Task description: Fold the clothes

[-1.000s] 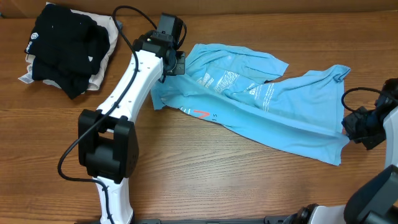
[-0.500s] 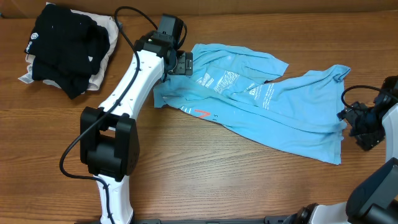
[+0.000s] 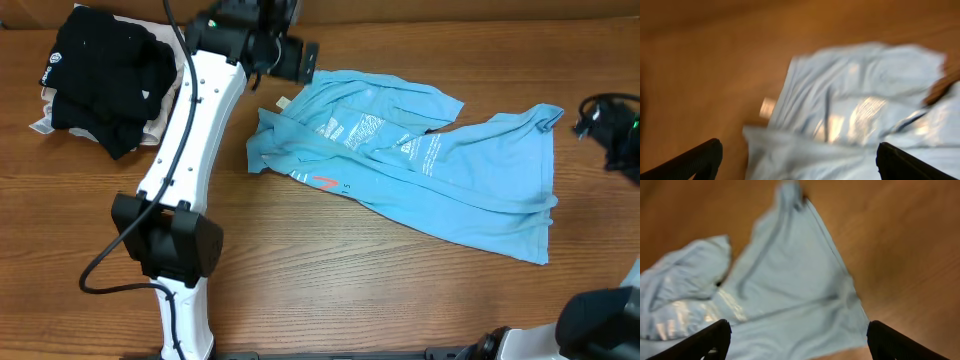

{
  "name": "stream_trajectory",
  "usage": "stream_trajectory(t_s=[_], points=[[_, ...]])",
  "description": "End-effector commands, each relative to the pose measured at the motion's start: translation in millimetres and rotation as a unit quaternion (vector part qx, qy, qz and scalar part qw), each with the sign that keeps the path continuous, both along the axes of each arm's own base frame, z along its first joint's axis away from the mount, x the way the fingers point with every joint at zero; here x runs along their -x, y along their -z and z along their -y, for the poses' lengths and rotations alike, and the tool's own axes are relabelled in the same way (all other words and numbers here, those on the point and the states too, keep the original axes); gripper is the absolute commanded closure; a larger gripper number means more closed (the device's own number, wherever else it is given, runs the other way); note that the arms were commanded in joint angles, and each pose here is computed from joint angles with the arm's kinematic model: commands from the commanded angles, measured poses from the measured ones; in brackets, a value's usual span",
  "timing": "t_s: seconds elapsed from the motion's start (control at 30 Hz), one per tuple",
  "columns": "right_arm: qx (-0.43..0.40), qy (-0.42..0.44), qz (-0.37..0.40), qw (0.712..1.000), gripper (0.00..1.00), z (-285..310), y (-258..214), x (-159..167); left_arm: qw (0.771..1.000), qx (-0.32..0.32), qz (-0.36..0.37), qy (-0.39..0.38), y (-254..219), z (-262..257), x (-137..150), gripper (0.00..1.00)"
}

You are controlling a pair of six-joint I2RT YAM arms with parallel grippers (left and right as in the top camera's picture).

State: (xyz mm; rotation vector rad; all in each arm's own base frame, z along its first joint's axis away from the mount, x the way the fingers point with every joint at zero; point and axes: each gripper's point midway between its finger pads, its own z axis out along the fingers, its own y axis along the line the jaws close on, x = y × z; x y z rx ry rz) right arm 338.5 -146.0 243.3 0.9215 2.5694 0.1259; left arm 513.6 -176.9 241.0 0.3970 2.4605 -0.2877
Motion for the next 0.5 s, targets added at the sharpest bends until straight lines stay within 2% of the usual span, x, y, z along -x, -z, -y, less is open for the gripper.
stream_trajectory(t_s=[0.0,0.17,0.47], points=[[0.027,-0.048,0.050,0.997,0.11,-13,-34,-16,0.996,0.011,0.054,0.066,-28,33,0,0.00],[0.027,-0.081,0.053,0.995,0.11,-36,-35,-27,0.992,0.013,0.099,0.081,-17,58,-29,0.00],[0.019,-0.096,0.033,0.995,0.11,-49,-29,-22,0.991,-0.009,0.084,0.105,103,89,-78,0.00]])
